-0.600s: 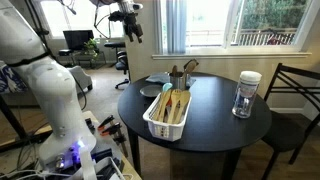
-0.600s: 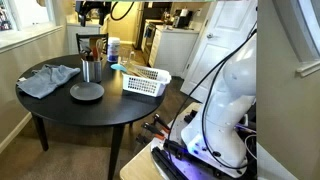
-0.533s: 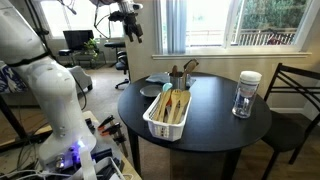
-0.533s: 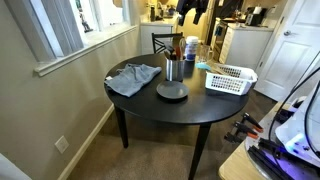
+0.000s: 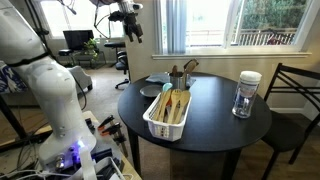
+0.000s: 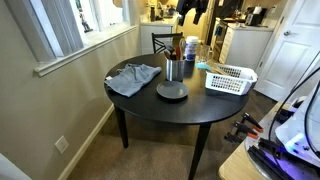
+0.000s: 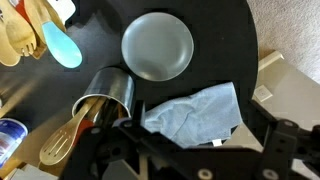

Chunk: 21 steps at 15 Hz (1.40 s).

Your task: Put the green ladle in the silver container.

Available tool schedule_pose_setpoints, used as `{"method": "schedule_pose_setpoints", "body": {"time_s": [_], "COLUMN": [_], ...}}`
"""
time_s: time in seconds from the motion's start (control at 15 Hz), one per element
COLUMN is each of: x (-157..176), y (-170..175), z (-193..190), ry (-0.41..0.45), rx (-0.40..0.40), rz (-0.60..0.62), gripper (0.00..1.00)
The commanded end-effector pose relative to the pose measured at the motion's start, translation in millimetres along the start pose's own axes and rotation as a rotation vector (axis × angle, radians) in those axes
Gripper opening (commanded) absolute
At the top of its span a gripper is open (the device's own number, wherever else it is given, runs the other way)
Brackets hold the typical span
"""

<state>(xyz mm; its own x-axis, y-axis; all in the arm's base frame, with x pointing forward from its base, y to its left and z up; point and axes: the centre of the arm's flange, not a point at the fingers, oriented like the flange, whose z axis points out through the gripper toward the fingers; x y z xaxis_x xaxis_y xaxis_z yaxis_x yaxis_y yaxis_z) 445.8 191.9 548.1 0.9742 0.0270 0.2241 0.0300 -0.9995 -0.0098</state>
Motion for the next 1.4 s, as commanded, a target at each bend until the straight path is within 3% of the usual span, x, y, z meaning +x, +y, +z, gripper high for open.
{"method": "schedule_pose_setpoints", "body": {"time_s": [0.0,0.73,1.13,1.33], "x": [0,-9,-47,-66], "y": [0,4,46,67], "z": [0,2,24,50], "ry": [0.000,0.024,0.162,0.186], "rx": [0.000,0.001,-0.049,-0.092], "rz": [0.000,-0.034,-0.204,-0.261], "gripper": [1.00,1.00,1.00,1.00]}}
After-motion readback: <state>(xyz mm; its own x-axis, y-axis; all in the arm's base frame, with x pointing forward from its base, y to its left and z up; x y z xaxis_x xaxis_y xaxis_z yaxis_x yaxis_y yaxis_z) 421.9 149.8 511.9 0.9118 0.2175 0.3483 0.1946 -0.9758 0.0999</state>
